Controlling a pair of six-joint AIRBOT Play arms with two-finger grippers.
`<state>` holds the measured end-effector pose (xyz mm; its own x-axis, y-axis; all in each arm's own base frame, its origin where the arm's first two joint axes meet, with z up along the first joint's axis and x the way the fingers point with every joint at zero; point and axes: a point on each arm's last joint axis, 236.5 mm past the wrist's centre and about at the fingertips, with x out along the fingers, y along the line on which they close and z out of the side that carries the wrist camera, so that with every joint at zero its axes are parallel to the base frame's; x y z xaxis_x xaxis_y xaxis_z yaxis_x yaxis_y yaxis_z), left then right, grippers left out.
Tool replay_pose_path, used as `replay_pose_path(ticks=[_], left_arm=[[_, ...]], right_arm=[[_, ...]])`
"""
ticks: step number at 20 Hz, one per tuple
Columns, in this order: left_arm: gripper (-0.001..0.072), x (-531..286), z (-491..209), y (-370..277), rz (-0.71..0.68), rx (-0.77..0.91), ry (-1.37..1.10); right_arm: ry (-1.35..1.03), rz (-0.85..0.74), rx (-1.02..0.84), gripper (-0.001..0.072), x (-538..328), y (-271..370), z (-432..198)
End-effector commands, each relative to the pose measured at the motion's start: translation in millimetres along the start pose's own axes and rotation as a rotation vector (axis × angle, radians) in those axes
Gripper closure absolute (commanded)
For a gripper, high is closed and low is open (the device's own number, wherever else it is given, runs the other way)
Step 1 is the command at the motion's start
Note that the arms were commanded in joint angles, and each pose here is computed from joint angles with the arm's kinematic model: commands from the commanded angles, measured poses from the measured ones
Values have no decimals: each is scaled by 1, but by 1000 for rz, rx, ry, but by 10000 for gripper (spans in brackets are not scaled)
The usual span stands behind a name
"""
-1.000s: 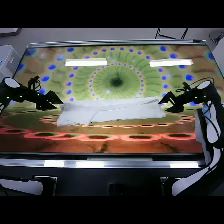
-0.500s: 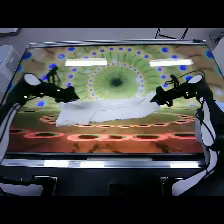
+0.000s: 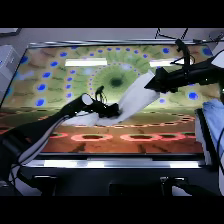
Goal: Fold the clothes and pants, and hang the long-sleeved shirts on hangers.
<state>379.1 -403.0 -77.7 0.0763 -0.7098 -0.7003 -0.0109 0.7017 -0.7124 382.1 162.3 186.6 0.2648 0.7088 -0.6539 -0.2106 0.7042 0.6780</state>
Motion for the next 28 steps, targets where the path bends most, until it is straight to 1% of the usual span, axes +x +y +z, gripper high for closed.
replay_pose_path(ticks=[1, 2, 3, 4, 6, 8, 9, 11, 13, 14, 16, 18, 19, 21, 23, 24, 25, 27, 28], left_arm=[[687, 60, -42, -62, -209, -222, 26], [687, 69, -44, -76, -254, -273, -5], [687, 73, -40, -82, -271, -303, -45], [688, 72, -32, -81, -268, -295, -85], [691, 58, -12, -71, -261, -198, -113], [692, 21, 22, -42, -182, -59, -143], [692, -7, 42, -22, -117, -8, -161], [692, -92, 87, 36, 82, 73, -229], [691, -195, 119, 86, 274, 100, -338], [691, -251, 128, 104, 348, 100, -408], [691, -346, 131, 118, 420, 78, -547], [690, -413, 123, 118, 451, 61, -663], [690, -435, 118, 114, 454, 59, -711], [690, -457, 110, 106, 460, 72, -759], [689, -459, 102, 104, 463, 76, -754], [690, -457, 99, 105, 471, 88, -733], [690, -454, 96, 107, 480, 100, -712], [689, -451, 94, 109, 488, 113, -699], [690, -451, 95, 110, 490, 117, -697]], right_arm=[[-22, 15, -45, 679, -13, 39, -15], [-18, 16, -25, 679, -12, 39, -15], [-22, 2, -23, 679, -9, 34, -13], [-22, -4, -23, 679, -4, 32, -10], [-12, 7, -19, 678, 19, 31, -3], [12, 26, -12, 678, 58, 31, 3], [27, 41, 0, 678, 81, 31, 5], [72, 82, 35, 678, 133, 33, 2], [120, 135, 95, 678, 188, 36, -7], [140, 161, 123, 678, 213, 36, -12], [186, 203, 212, 678, 264, 30, -27], [246, 241, 318, 675, 301, 24, -45], [272, 259, 370, 574, 316, 21, -54], [287, 292, 443, 76, 329, 17, -56], [269, 304, 403, 82, 309, 7, -41], [263, 284, 382, 82, 289, -7, -31], [259, 231, 356, 81, 263, -30, -22], [273, 33, 346, 75, 202, -92, -17], [290, -82, 346, 28, 170, -125, -21]])
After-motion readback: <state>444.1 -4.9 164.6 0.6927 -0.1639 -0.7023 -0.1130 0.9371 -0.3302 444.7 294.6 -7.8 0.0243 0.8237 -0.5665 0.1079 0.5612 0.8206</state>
